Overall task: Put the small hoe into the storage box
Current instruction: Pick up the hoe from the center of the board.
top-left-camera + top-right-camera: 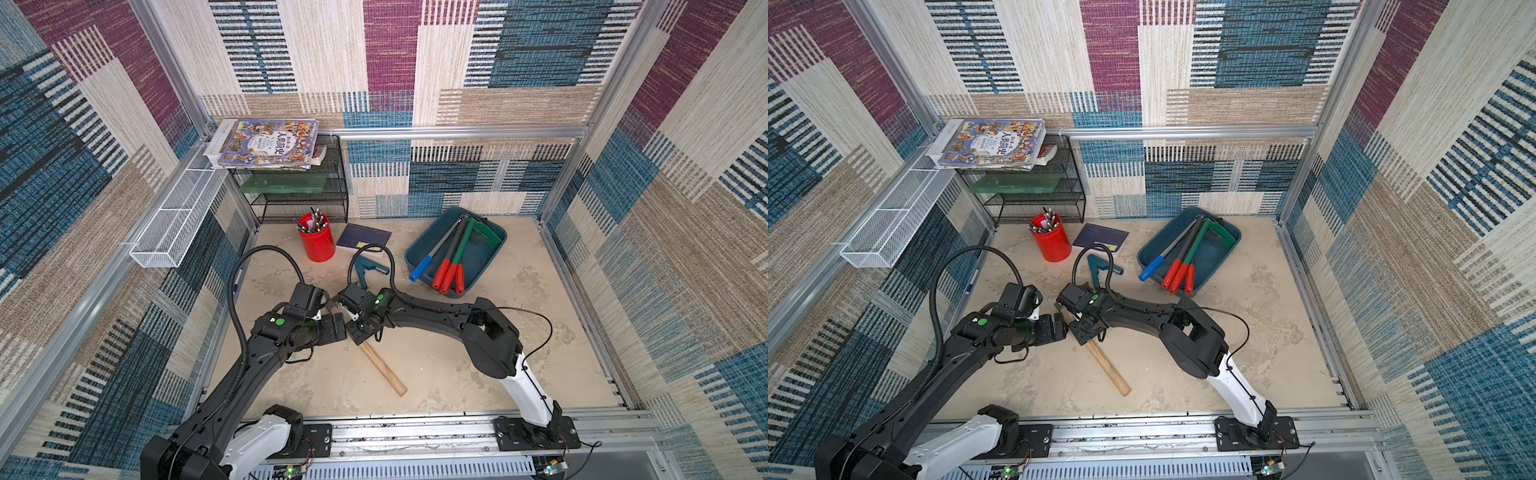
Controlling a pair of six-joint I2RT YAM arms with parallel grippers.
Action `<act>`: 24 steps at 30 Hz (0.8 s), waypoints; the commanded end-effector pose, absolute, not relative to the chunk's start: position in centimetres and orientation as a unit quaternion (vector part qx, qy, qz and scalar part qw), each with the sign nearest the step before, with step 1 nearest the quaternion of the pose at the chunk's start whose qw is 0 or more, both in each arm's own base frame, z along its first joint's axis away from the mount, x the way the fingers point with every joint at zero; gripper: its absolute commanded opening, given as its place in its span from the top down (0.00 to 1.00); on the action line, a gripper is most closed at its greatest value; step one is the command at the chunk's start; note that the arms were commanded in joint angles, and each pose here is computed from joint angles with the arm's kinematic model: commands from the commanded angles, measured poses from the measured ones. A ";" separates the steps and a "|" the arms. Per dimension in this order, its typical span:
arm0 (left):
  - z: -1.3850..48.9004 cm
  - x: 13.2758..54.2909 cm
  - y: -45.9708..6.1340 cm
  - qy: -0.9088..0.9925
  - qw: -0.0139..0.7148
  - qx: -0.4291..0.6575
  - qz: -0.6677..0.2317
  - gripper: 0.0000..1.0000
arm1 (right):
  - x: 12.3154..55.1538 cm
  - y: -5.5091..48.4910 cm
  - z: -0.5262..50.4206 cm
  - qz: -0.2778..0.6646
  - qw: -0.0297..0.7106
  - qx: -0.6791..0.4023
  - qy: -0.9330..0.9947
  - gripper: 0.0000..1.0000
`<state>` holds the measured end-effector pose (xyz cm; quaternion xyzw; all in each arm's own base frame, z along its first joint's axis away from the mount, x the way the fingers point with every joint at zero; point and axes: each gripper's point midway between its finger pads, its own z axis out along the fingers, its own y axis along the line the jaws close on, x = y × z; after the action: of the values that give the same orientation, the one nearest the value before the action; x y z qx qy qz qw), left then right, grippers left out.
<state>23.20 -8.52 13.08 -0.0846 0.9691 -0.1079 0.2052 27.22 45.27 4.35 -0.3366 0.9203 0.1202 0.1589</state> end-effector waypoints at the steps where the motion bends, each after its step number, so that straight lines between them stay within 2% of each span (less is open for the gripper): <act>1: 13.1 22.9 -8.5 0.969 0.204 -0.082 -0.111 0.00 | 27.7 45.2 3.9 0.105 0.161 -0.325 0.926 0.47; 8: 13.2 22.9 -8.6 0.968 0.209 -0.082 -0.115 0.00 | 28.2 45.5 2.9 0.091 0.156 -0.321 0.930 0.50; 9: 13.1 22.9 -8.6 0.968 0.208 -0.082 -0.115 0.00 | 27.1 46.2 2.7 0.090 0.154 -0.334 0.926 0.51; 14: 12.8 22.9 -8.8 0.968 0.204 -0.083 -0.119 0.00 | 26.9 46.4 2.3 0.079 0.152 -0.342 0.924 0.52; 24: 13.0 23.0 -8.7 0.967 0.208 -0.082 -0.119 0.00 | 27.2 46.0 1.6 0.075 0.140 -0.338 0.928 0.63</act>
<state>22.67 -8.43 12.76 -0.0848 0.9697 -0.1099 0.2012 27.49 46.83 2.52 -0.3369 0.9241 0.0867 0.1582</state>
